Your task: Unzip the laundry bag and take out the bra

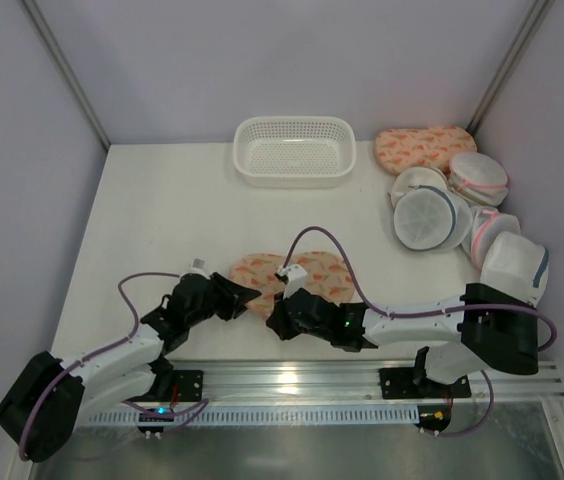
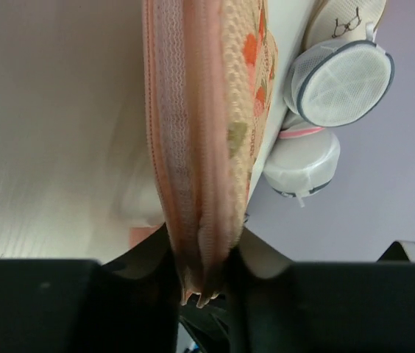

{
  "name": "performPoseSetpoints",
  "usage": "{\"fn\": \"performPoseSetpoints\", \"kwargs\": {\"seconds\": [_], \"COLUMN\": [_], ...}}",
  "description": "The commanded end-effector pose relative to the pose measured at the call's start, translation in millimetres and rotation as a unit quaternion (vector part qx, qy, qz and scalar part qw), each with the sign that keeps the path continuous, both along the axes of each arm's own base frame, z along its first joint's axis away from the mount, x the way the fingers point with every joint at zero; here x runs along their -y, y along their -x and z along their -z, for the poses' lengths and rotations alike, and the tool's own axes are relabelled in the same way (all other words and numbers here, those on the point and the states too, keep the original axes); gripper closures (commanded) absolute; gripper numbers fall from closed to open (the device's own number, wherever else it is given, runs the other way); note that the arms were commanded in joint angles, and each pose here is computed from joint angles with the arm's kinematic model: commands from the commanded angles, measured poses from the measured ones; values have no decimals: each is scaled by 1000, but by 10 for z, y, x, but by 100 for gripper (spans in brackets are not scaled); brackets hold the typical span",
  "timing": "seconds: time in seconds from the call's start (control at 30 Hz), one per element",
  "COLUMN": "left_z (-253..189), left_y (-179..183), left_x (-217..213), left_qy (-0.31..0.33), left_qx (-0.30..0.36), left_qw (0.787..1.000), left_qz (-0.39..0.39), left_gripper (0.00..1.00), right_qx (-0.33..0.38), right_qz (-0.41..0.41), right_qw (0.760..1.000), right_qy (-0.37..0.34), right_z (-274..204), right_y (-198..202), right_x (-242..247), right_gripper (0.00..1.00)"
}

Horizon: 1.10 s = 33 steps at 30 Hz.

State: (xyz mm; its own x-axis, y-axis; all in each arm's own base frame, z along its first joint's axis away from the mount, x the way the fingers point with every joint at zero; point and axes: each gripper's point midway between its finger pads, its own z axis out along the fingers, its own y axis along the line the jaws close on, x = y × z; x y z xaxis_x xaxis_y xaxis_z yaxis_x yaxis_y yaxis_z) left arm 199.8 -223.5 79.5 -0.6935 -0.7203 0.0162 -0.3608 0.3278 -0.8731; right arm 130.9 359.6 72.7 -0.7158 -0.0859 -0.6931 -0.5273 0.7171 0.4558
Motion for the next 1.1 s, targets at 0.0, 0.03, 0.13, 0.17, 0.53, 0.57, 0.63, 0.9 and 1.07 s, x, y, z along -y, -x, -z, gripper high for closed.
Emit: {"fn": "performPoseSetpoints", "kwargs": {"seconds": [0.0, 0.03, 0.13, 0.17, 0.53, 0.57, 0.63, 0.9, 1.07], "left_z": [-292, -284, -260, -260, -317, -294, -330, -378, -380], "left_y": [-181, -177, -177, -180, -279, -260, -328, -453, -606], "left_x": [6, -4, -22, -26, -130, -139, -194, -316, -312], "left_qy": [2, -2, -10, -11, -25, -30, -32, -59, -82], "left_qx": [57, 54, 53, 53, 58, 54, 58, 65, 62], "left_qw": [998, 998, 998, 998, 998, 998, 998, 996, 995], "left_qz": [-17, -17, -18, -18, -20, -13, -20, -7, 17], "left_gripper": [78, 87, 97, 99, 100, 100, 100, 100, 100], "right_qx": [16, 16, 19, 16, 7, 6, 7, 4, 13], "right_qz": [16, 21, 48, 54, 127, 132, 147, 199, 217], "right_qw": [1000, 1000, 998, 997, 979, 978, 972, 949, 942], "right_qy": [9, 14, 44, 61, 157, 164, 184, 244, 257], "right_z": [-129, -125, -81, -34, 232, 253, 287, 384, 302], "right_y": [-65, -74, -120, -113, -153, -158, -166, -191, -210], "right_x": [76, 107, 269, 344, 886, 915, 1017, 1404, 1535], "right_gripper": [96, 96, 96, 96, 96, 96, 96, 96, 96]}}
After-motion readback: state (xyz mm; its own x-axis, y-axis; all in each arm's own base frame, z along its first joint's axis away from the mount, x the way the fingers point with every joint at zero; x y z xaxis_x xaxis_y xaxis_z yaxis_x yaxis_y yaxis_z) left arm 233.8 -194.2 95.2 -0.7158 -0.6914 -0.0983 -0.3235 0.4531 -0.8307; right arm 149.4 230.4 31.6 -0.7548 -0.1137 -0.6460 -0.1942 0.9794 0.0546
